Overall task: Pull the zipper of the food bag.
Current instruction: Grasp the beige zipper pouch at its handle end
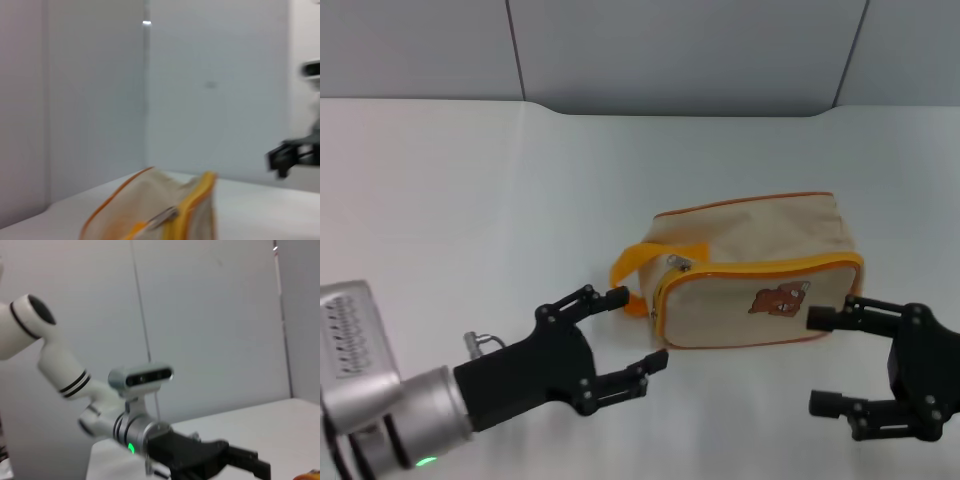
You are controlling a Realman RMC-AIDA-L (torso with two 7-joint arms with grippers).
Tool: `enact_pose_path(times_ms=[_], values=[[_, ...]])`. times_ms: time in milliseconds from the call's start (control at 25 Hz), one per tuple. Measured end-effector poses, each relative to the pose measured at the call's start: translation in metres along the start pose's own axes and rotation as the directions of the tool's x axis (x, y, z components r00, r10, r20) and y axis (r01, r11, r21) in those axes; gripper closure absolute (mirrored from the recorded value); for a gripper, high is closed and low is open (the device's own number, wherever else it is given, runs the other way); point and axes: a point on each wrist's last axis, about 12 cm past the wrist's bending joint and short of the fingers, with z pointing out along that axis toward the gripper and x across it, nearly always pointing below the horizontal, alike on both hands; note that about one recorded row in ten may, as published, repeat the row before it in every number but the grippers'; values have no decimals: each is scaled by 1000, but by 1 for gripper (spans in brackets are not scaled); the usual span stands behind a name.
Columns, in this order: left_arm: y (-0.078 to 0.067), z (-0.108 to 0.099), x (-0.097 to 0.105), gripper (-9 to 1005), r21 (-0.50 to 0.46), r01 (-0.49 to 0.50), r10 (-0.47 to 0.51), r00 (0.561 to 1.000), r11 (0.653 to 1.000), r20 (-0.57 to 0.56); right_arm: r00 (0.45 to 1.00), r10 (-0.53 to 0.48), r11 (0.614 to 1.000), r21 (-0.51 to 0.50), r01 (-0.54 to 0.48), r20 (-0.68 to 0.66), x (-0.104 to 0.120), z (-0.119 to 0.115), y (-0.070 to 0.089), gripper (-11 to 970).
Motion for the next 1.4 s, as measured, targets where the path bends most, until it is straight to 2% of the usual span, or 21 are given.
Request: enact_pose_path(times_ms=[40, 280, 520, 640, 1080, 1280, 1400], values=[[-5, 9, 5, 199, -45, -1, 1, 1000, 999, 0, 1000, -9, 1000, 16, 8, 20, 0, -3, 1, 119], [-22, 28, 12, 213, -96, -13, 14, 1000, 995, 1, 999, -14, 999, 34, 13, 37, 0, -6, 3, 119], [-26, 45, 14, 226, -160, 21, -25, 999, 987, -22, 999, -19, 999, 36, 18, 36, 1, -6, 3, 119], [-26, 55, 15, 233, -248, 17, -29, 999, 969, -42, 999, -26, 999, 36, 24, 38, 1, -5, 3, 119], [-28, 66, 13, 259, -251, 35, -50, 997, 967, -55, 999, -30, 999, 39, 28, 37, 2, -3, 3, 119], [-21, 73, 10, 270, -258, 56, -77, 995, 965, -71, 999, -35, 999, 37, 33, 38, 1, -2, 2, 119], [-21, 73, 11, 405, -257, 52, -73, 994, 965, -76, 999, -35, 999, 39, 34, 38, 1, -2, 2, 119]])
